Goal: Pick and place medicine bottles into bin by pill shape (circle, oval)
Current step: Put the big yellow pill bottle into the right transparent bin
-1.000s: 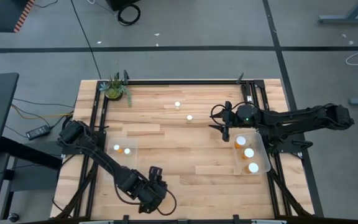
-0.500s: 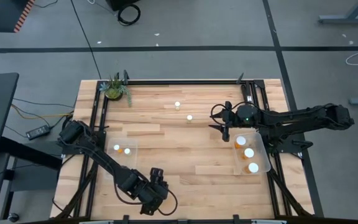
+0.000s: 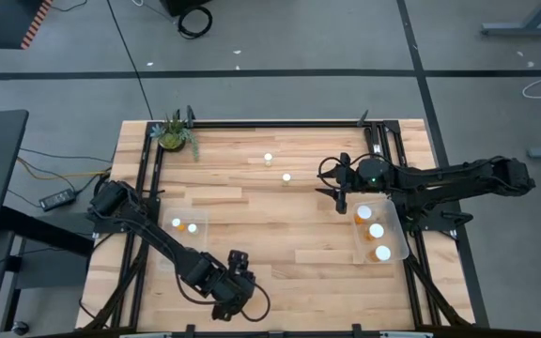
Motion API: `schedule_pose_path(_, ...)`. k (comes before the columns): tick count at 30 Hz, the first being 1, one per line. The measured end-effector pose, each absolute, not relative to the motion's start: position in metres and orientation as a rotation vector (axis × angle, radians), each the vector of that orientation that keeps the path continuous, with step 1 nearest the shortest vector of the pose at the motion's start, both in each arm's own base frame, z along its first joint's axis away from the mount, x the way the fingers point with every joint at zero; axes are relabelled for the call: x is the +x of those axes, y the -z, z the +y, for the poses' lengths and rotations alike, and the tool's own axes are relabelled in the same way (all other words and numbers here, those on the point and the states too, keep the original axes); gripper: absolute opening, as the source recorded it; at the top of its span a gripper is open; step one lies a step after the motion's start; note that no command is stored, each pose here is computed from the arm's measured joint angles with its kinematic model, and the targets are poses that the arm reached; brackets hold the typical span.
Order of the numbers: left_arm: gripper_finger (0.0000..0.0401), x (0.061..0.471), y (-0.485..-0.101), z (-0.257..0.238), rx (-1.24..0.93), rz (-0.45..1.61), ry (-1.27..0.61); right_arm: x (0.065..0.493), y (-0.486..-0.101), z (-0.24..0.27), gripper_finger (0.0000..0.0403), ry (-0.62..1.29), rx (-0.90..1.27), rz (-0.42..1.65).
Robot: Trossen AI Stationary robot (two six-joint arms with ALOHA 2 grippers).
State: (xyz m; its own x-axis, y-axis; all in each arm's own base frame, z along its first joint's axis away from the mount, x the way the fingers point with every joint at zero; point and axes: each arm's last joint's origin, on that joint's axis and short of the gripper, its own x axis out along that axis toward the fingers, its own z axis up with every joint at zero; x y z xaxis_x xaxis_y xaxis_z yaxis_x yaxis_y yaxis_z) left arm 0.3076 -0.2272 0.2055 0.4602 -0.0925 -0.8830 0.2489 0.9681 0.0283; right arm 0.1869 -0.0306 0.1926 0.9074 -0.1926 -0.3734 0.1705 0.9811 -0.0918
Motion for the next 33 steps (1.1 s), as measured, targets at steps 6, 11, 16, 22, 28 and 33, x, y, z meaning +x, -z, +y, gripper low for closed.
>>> schedule_pose_path(6, 0.0367, 0.308, -0.205, -0.226, 0.147, 1.083, 0.232, 0.187, -0.193, -0.031, 0.0213, 0.187, -0.058, 0.391)
schedule_pose_path(11, 0.0357, 0.31, -0.198, -0.228, 0.147, 1.093, 0.236, 0.187, -0.193, -0.031, 0.0213, 0.187, -0.058, 0.391)
schedule_pose_path(16, 0.0353, 0.311, -0.185, -0.231, 0.175, 1.135, 0.261, 0.187, -0.193, -0.031, 0.0213, 0.187, -0.058, 0.391)
schedule_pose_path(22, 0.0352, 0.313, -0.185, -0.232, 0.169, 1.131, 0.255, 0.187, -0.193, -0.031, 0.0213, 0.189, -0.051, 0.392)
schedule_pose_path(28, 0.0338, 0.314, -0.185, -0.229, 0.165, 1.132, 0.246, 0.187, -0.193, -0.031, 0.0213, 0.189, -0.051, 0.392)
schedule_pose_path(33, 0.0302, 0.314, -0.185, -0.229, 0.158, 1.132, 0.24, 0.187, -0.192, -0.031, 0.0213, 0.189, -0.05, 0.395)
